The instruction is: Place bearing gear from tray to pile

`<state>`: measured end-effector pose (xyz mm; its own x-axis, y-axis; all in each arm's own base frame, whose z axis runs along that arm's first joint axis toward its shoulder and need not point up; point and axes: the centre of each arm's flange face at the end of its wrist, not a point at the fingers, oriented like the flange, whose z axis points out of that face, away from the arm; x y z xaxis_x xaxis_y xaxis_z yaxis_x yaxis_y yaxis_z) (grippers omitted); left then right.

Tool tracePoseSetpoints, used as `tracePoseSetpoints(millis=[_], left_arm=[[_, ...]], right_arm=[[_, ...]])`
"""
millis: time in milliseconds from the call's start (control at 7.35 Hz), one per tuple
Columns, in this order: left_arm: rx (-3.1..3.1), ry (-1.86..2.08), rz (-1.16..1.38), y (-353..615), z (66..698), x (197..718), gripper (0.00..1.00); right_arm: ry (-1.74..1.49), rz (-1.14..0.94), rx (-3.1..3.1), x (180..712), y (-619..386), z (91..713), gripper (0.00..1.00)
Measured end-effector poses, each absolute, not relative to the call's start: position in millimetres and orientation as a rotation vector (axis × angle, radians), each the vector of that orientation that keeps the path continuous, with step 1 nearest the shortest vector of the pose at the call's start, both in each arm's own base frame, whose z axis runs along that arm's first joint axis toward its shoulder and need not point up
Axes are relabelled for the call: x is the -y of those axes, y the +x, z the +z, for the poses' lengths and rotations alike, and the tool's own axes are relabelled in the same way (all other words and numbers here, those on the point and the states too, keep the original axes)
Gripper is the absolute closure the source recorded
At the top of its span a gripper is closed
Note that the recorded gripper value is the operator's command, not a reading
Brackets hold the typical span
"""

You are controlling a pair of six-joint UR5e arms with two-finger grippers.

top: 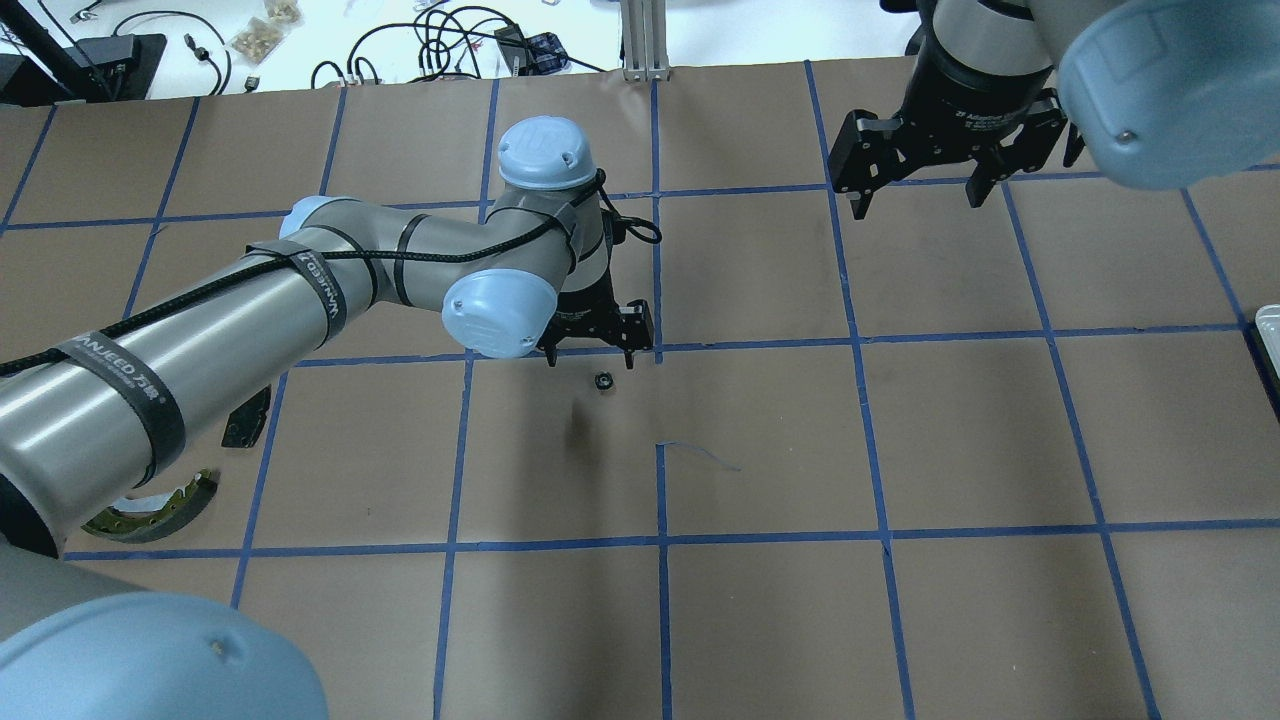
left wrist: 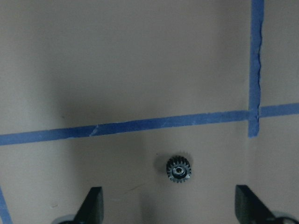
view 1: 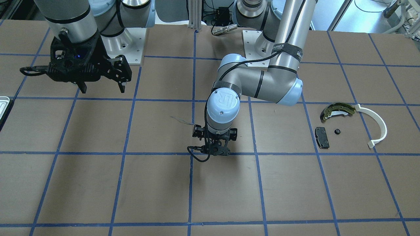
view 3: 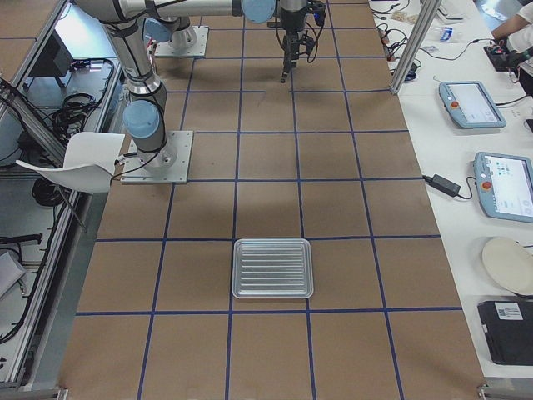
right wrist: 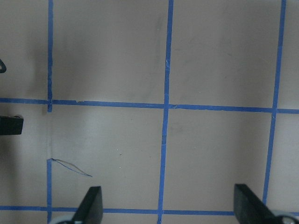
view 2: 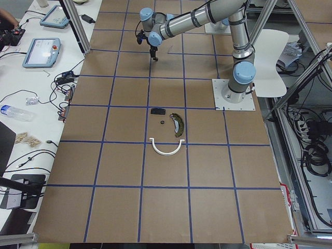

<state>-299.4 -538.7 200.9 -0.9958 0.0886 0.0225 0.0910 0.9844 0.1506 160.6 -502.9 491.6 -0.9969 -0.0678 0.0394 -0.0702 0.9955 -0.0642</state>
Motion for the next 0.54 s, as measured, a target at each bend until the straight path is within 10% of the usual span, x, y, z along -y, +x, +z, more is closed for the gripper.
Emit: tracePoseSetpoints(millis=[545], left_arm=[[3.111, -0.142, -0.256, -303, 182, 528, 0.21]], right_arm=[[0.104, 0.123, 3.097, 504, 151, 499, 0.0]])
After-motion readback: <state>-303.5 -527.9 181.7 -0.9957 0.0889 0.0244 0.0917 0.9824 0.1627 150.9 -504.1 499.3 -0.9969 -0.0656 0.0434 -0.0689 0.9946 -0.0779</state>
